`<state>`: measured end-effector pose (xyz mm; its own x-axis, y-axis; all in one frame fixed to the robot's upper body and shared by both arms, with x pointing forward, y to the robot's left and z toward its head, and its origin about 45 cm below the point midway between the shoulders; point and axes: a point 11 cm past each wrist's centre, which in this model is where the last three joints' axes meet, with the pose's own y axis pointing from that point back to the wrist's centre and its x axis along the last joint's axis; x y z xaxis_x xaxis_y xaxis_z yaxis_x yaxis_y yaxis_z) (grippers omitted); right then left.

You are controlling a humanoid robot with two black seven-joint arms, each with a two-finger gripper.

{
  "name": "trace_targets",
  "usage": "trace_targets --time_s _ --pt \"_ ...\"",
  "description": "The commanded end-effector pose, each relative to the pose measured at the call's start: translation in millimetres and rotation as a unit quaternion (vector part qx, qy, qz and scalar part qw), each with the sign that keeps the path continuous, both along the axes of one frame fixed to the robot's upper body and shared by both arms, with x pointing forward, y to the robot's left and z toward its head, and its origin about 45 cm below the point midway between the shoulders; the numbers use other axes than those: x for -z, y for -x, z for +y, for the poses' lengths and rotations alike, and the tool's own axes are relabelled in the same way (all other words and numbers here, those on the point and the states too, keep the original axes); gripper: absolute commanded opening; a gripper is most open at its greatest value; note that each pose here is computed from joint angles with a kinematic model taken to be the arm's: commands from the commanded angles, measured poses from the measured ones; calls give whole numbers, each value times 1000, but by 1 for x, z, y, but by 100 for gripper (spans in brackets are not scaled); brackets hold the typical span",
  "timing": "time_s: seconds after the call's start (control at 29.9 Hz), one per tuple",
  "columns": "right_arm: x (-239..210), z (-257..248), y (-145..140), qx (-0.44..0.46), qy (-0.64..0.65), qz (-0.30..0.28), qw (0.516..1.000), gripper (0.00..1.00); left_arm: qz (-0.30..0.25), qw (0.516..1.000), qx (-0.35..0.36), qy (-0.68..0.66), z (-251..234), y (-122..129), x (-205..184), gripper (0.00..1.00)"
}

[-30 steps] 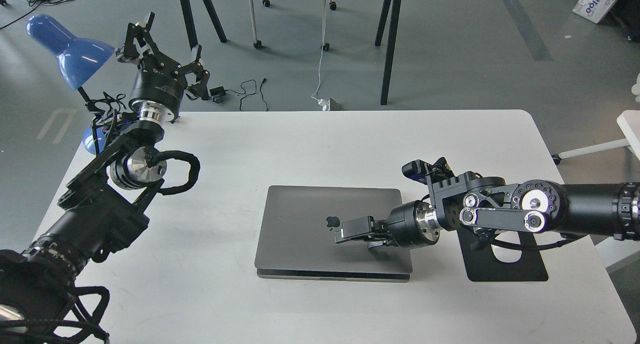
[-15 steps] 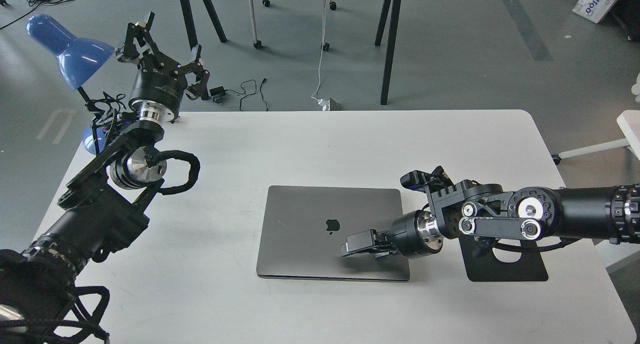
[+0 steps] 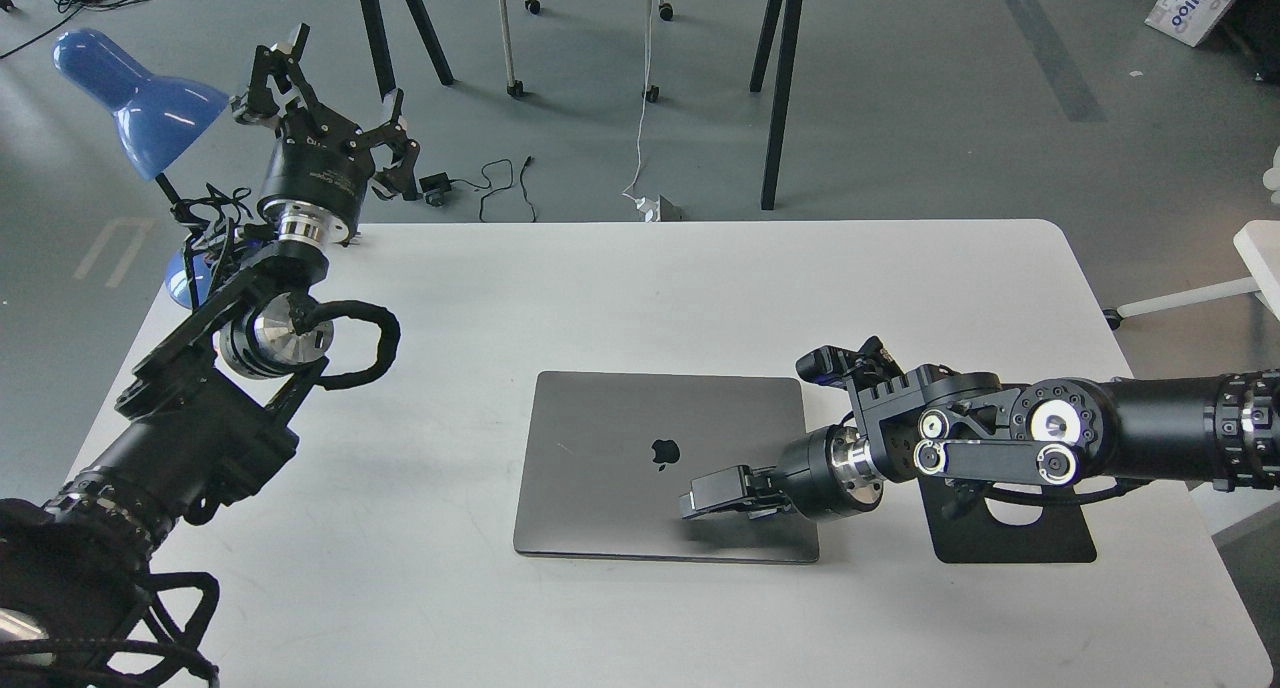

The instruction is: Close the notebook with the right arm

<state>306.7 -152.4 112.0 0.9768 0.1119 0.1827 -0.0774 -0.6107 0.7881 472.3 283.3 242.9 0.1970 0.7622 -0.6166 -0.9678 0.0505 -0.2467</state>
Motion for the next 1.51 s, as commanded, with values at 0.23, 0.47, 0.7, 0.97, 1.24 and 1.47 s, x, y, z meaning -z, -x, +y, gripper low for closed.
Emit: trace_targets --time_s 0.23,0.47,0.7,0.97,1.24,1.47 --pt "-59 9 -76 71 -59 -93 991 100 0 1000 -1 -1 1 0 0 100" --pt "-153 5 -157 227 -217 -159 936 100 0 1000 -1 -1 1 0 0 100" --pt "-210 -37 -196 395 -418 -118 810 100 -1 1000 0 0 0 0 -1 100" --pt "-219 -95 -200 486 -546 -75 679 100 -1 1000 0 0 0 0 -1 100" --pt "-208 -124 -195 532 -634 -28 561 100 -1 1000 0 0 0 0 -1 100" --pt "-194 -116 -183 528 -660 -1 534 100 -1 1000 1 1 -1 0 0 100"
